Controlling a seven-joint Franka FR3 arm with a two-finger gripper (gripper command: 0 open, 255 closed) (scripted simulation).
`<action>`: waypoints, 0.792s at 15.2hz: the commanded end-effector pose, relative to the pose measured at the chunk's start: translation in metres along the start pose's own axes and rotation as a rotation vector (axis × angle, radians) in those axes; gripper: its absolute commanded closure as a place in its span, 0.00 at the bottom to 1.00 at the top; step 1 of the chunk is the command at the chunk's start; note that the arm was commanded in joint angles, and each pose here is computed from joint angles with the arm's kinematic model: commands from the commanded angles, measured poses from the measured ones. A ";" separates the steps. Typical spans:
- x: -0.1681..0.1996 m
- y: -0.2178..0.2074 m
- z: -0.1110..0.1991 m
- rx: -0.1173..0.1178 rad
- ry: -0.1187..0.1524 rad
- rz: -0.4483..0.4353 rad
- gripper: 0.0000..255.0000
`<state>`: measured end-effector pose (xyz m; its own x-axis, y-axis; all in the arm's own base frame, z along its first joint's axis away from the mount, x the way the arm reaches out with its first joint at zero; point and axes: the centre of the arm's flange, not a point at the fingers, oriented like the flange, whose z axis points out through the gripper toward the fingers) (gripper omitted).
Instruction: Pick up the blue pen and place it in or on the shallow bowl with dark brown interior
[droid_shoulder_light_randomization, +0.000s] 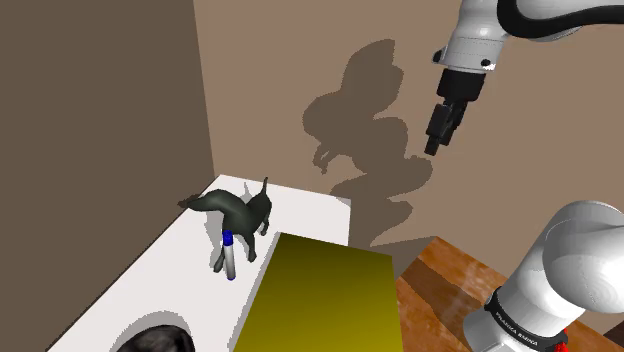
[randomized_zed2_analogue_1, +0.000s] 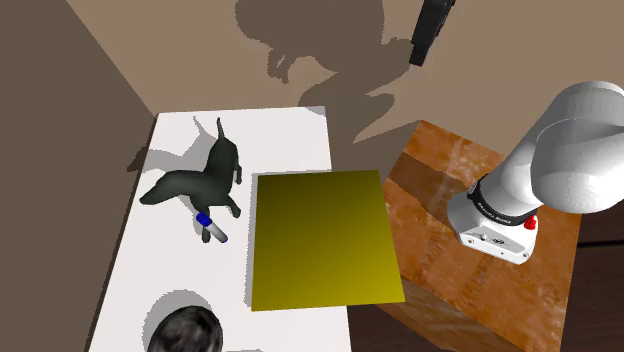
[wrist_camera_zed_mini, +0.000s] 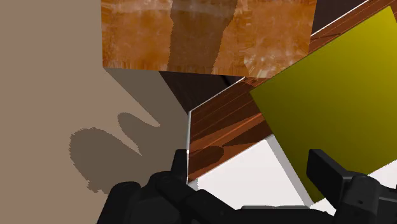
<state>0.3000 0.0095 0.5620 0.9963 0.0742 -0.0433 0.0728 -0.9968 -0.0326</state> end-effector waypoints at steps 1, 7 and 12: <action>0.000 0.000 0.000 0.000 0.000 0.000 0.00; 0.023 -0.071 0.026 -0.003 0.009 0.079 0.00; 0.046 -0.129 0.048 -0.006 0.016 0.144 0.00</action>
<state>0.3298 0.1309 0.5217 0.9980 -0.0545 -0.0334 -0.0552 -0.9983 -0.0206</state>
